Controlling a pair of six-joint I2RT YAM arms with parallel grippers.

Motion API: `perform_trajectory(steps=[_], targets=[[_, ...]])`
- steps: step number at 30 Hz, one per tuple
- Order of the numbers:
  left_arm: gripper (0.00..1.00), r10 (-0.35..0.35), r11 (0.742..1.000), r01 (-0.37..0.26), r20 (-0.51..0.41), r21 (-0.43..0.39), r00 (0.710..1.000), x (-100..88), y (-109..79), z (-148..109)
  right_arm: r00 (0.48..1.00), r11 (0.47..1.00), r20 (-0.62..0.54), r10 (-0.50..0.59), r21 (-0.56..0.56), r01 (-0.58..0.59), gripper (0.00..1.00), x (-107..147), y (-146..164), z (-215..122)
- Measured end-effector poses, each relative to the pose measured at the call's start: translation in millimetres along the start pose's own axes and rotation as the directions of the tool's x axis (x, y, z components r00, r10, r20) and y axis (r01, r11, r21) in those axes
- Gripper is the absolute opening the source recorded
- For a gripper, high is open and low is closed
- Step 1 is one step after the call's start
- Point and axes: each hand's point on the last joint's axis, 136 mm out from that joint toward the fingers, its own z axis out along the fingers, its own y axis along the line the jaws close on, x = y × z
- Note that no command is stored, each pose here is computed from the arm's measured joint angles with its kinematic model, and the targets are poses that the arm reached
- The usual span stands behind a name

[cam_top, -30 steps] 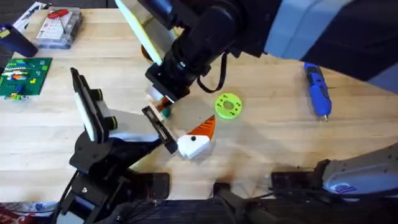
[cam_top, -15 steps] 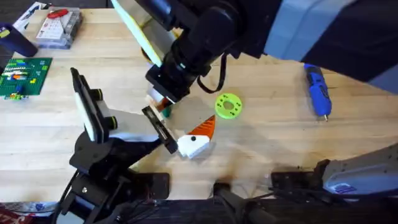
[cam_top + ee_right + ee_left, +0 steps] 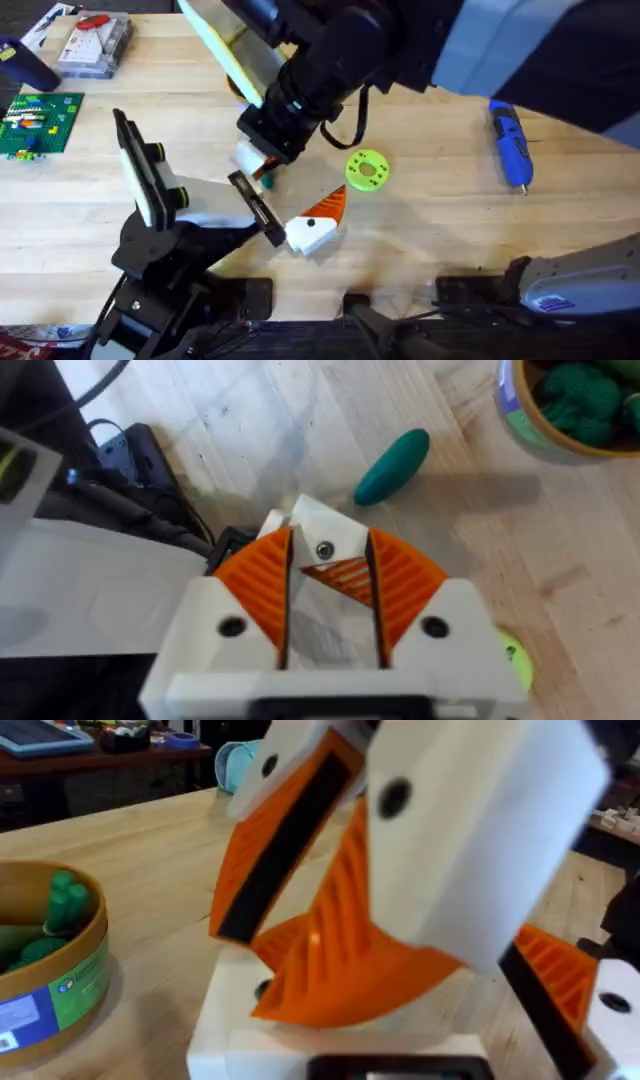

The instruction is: Pick up the gripper from the table and insert it into the empty holder that is missing its gripper. Then pick up a screw, insert it into the mounting hole, and use the screwdriver to tighten it. Finally, clean up the table by picking up the vegetable and placing it into the bucket.

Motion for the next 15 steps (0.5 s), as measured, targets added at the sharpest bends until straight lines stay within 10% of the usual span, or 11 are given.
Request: perform_trajectory(steps=[6,15], targets=[[0.995,0.004,1.000,-0.004,0.000,-0.001,1.000,-0.1,0.2,0,1.000,1.000,0.014,0.001,0.030,-0.001,0.971,-1,-6,-9],[0.995,0.007,1.000,-0.007,0.000,0.000,1.000,-0.1,0.1,0,0.996,0.997,0.085,0.030,0.062,-0.036,0.994,-1,-19,-53]])
